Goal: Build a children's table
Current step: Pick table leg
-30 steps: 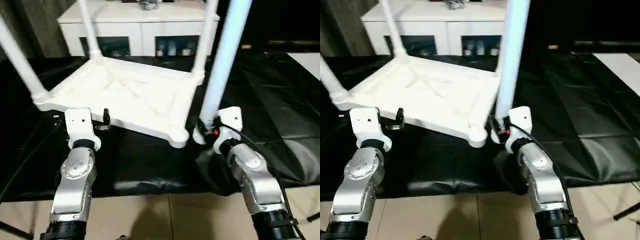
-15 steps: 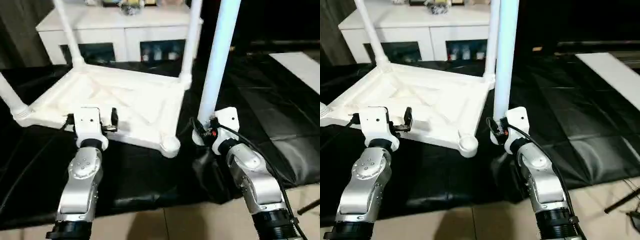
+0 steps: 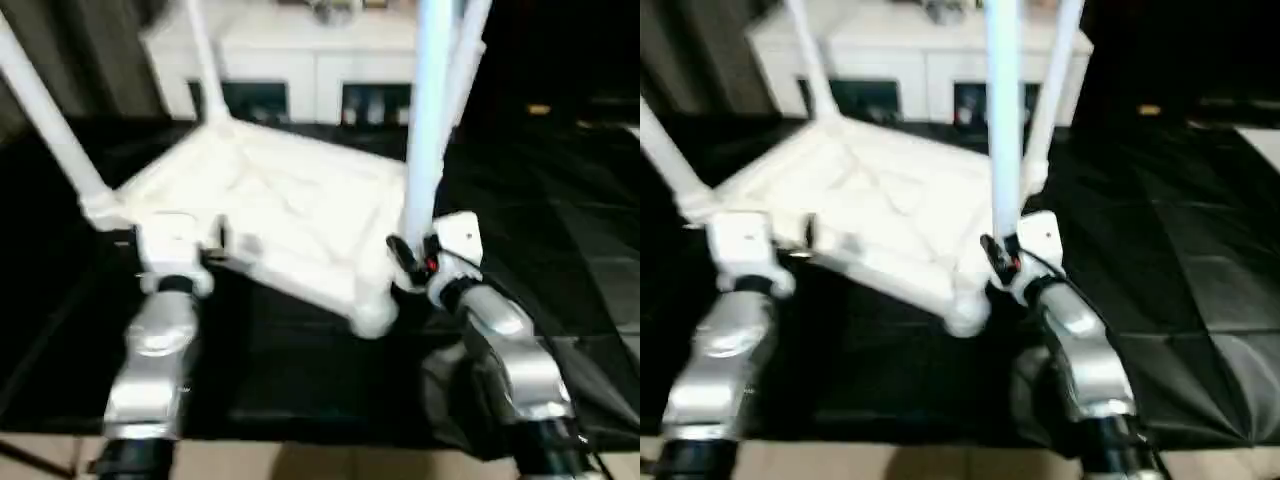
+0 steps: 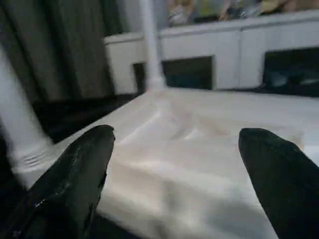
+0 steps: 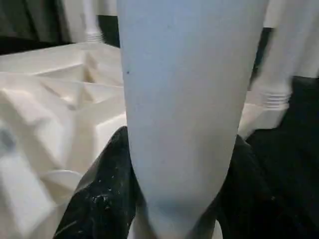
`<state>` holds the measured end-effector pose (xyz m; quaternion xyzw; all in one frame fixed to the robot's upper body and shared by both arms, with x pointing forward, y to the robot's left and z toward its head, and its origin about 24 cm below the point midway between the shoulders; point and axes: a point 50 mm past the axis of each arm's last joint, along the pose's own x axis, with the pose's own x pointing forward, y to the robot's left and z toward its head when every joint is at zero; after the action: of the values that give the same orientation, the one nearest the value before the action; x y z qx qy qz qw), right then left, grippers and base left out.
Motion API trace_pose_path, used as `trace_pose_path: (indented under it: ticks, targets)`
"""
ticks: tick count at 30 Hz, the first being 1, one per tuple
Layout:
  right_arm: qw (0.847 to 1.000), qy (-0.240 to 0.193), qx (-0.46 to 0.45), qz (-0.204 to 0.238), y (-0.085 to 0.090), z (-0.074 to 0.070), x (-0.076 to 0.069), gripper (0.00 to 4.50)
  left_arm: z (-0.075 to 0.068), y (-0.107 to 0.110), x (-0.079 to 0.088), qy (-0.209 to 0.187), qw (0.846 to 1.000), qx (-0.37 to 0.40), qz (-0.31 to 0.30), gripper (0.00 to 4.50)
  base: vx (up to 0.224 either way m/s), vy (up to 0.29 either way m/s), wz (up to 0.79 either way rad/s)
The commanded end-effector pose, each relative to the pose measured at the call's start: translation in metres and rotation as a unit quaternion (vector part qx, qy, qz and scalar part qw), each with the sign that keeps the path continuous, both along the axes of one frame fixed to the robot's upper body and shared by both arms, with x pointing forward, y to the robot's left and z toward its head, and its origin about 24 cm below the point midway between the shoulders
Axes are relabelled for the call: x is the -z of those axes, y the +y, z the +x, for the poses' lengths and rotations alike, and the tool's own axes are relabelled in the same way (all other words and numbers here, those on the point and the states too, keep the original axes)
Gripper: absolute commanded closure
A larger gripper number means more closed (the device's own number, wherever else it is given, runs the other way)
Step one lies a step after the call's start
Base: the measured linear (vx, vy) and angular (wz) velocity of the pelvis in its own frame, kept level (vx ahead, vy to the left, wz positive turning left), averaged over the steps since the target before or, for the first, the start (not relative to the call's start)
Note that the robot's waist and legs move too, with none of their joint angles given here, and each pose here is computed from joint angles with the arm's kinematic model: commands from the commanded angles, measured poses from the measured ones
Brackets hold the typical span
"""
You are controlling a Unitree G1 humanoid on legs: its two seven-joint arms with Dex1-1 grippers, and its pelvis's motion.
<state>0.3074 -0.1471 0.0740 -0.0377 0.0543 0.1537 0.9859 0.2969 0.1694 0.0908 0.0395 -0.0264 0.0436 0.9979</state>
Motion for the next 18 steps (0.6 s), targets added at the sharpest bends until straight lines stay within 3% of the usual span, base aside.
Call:
trace_pose_path:
  ticks: [1, 6, 11, 14, 18]
  targets:
    - [1.0, -0.009, 0.003, 0.003, 0.001, 0.002, -0.005, 2.64, 0.001, 0.003, 0.0, 0.003, 1.0, 0.002, 0.011, 0.06, 0.061, -0.038, 0.16]
    - [1.0, -0.016, 0.011, 0.005, -0.001, 0.001, -0.006, 2.64, 0.0, 0.002, 0.001, 0.006, 1.0, 0.005, 0.011, 0.06, 0.039, 0.015, 0.0]
    - [0.998, -0.051, 0.03, 0.023, -0.007, 0.002, -0.018, 2.64, 0.0, -0.002, 0.001, 0.005, 1.0, 0.016, 0.009, 0.06, 0.053, -0.003, 0.0]
    - [0.994, -0.094, 0.054, 0.031, -0.019, 0.004, -0.034, 2.64, 0.001, -0.005, 0.002, 0.005, 1.0, 0.022, 0.005, 0.06, 0.04, -0.04, 0.04]
    - [0.994, -0.096, 0.036, 0.027, -0.023, 0.006, -0.038, 2.64, 0.001, -0.008, 0.003, 0.005, 0.999, 0.045, -0.007, 0.06, 0.038, 0.028, 0.0]
